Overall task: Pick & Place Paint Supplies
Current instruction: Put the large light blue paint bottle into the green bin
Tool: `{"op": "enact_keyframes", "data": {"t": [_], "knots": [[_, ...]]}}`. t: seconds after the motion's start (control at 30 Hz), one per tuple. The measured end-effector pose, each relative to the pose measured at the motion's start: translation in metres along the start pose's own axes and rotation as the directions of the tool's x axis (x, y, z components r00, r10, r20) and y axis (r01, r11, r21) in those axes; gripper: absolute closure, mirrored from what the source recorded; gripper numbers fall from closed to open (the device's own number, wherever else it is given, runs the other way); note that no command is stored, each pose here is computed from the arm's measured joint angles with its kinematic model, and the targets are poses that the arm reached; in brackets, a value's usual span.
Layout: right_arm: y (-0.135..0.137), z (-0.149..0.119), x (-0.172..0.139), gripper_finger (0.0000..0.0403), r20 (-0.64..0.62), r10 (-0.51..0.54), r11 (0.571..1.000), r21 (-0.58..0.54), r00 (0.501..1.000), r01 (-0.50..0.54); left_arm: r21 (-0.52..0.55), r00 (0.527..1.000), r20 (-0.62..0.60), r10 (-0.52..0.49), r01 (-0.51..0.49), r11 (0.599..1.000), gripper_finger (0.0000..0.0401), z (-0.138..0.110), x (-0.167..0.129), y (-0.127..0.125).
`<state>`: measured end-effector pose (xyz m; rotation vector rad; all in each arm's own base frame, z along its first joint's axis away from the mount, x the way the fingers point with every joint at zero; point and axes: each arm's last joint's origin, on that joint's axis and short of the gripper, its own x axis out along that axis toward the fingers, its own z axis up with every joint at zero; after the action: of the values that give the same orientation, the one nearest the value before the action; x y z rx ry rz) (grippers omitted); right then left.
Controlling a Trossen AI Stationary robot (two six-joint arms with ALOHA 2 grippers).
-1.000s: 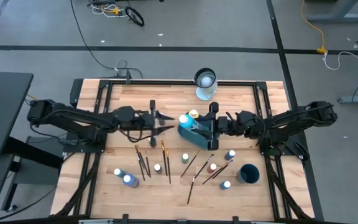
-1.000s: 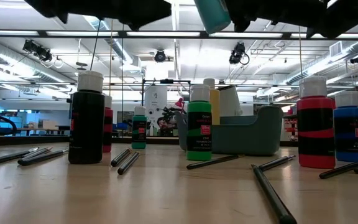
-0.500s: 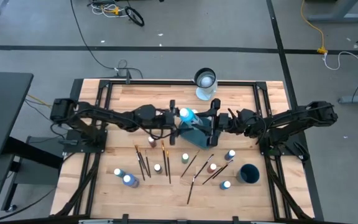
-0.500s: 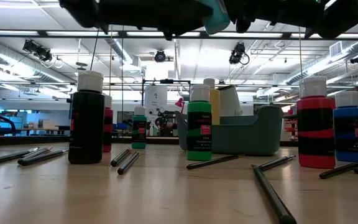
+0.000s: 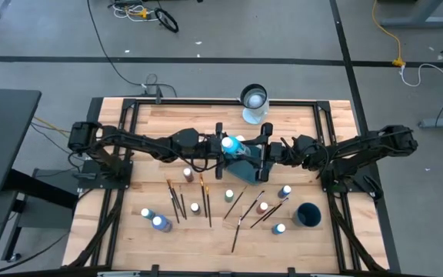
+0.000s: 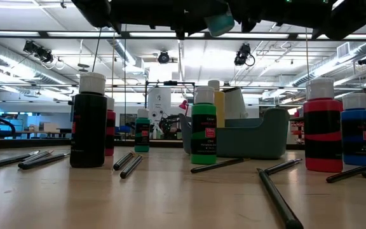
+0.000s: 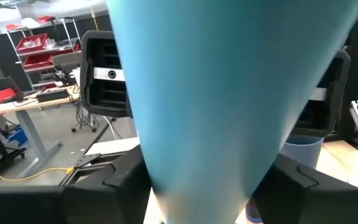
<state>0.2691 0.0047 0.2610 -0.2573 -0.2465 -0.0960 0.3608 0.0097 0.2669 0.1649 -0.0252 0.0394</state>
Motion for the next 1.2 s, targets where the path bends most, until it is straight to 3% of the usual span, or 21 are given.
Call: {"op": "enact_keyframes", "data": {"t": [0.17,0.5,0.67,0.87,1.03,1.2], "knots": [[0.000,0.000,0.000,0.0199,-0.002,-0.007,1.000,0.000,1.000,0.007,-0.008,1.000,-0.006,-0.001,0.001,1.000,0.0194,-0.001,0.000,0.000],[-0.008,0.021,-0.008,0.0144,0.067,-0.079,0.995,-0.052,0.995,0.082,-0.045,0.989,-0.147,-0.024,0.018,0.999,0.0180,-0.014,-0.001,-0.003],[-0.013,0.037,0.000,0.0143,-0.114,-0.028,0.999,0.034,0.993,0.033,-0.041,0.980,-0.196,-0.020,0.012,0.999,0.0182,-0.019,-0.002,-0.003],[-0.018,0.068,0.024,0.0142,-0.361,0.051,0.997,0.072,0.931,-0.027,-0.022,0.976,-0.218,-0.005,0.001,1.000,0.0178,-0.021,-0.002,-0.003],[-0.020,0.084,0.032,0.0142,-0.378,0.108,0.991,0.118,0.919,-0.068,-0.022,0.973,-0.229,-0.008,0.003,1.000,0.0180,-0.022,-0.003,-0.003],[-0.019,0.073,0.038,0.0142,-0.413,0.111,0.991,0.118,0.904,-0.068,-0.018,0.973,-0.229,-0.007,0.003,1.000,0.0180,-0.022,-0.003,-0.003]]}}
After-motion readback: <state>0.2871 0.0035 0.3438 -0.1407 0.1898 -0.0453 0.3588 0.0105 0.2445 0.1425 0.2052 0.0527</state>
